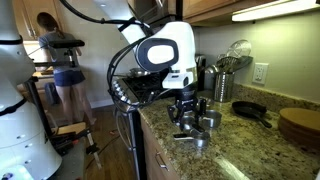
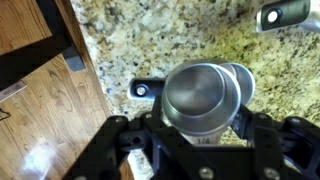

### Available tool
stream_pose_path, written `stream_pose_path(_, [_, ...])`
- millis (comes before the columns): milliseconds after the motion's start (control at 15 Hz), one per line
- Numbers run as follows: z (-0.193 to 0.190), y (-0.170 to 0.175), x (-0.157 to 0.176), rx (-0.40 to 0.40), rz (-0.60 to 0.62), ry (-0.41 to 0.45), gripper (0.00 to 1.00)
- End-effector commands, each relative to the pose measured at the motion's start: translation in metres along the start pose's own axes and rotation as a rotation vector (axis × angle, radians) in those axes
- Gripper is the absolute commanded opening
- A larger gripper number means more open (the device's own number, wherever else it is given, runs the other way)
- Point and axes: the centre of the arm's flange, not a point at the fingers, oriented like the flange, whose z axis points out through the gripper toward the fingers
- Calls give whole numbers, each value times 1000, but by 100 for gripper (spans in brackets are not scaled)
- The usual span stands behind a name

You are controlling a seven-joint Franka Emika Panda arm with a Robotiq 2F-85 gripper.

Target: Stack the pots set on the counter

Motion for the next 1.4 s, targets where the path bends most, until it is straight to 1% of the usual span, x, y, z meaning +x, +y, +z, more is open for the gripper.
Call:
stream_pose_path(0, [7, -18, 13, 34, 23, -15, 36])
stream_pose_path(400, [22, -23, 27, 26, 54, -12, 36])
stream_pose_path(733, [37, -22, 31, 10, 60, -9, 36])
stream_pose_path(1333, [39, -36, 33, 16, 60, -14, 36])
